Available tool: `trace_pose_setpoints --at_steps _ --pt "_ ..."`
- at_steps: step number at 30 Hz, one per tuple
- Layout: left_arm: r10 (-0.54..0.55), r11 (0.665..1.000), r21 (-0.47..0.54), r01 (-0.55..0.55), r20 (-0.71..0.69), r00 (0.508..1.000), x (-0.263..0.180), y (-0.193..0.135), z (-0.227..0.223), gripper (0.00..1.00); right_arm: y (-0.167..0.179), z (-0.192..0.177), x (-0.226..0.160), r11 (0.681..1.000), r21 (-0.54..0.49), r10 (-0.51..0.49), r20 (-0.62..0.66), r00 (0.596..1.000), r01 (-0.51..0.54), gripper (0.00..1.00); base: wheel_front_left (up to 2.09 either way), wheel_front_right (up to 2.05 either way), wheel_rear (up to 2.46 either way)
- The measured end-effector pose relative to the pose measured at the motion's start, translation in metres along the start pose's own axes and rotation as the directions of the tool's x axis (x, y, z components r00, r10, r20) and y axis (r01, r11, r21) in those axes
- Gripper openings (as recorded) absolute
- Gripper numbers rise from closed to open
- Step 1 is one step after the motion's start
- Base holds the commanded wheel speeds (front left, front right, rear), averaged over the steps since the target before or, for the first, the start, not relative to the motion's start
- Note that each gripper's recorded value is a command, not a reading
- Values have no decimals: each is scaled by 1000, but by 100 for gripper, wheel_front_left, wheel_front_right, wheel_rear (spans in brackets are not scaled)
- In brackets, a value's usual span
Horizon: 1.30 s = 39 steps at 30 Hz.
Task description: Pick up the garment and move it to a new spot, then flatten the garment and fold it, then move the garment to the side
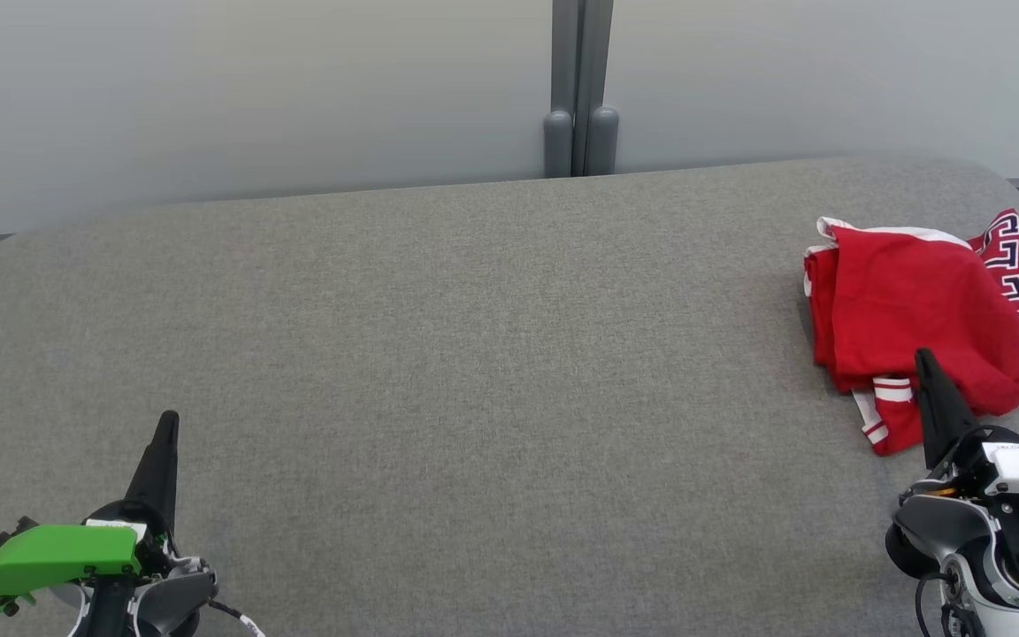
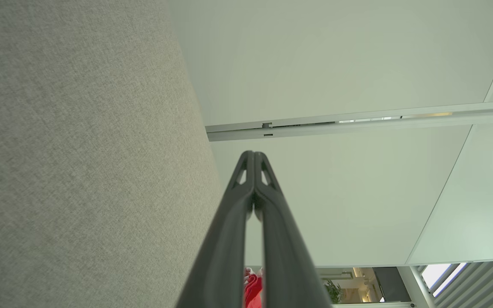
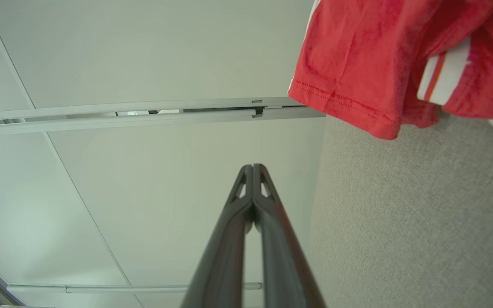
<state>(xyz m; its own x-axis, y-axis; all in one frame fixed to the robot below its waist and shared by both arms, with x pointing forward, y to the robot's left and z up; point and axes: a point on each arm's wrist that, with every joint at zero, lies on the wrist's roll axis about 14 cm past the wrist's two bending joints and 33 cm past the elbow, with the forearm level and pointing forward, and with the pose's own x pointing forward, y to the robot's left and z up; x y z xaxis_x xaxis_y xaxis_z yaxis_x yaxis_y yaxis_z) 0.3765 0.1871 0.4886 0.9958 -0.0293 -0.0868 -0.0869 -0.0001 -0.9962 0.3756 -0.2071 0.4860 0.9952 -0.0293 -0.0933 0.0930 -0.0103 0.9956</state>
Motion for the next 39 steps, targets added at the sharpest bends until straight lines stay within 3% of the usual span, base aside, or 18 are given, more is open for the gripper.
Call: trace_pose_setpoints --at_steps 39 --pt "0 1000 -1 0 0 1000 0 0 0 0 1 0 0 1000 1 3 0 1000 -3 0 0 0 0"
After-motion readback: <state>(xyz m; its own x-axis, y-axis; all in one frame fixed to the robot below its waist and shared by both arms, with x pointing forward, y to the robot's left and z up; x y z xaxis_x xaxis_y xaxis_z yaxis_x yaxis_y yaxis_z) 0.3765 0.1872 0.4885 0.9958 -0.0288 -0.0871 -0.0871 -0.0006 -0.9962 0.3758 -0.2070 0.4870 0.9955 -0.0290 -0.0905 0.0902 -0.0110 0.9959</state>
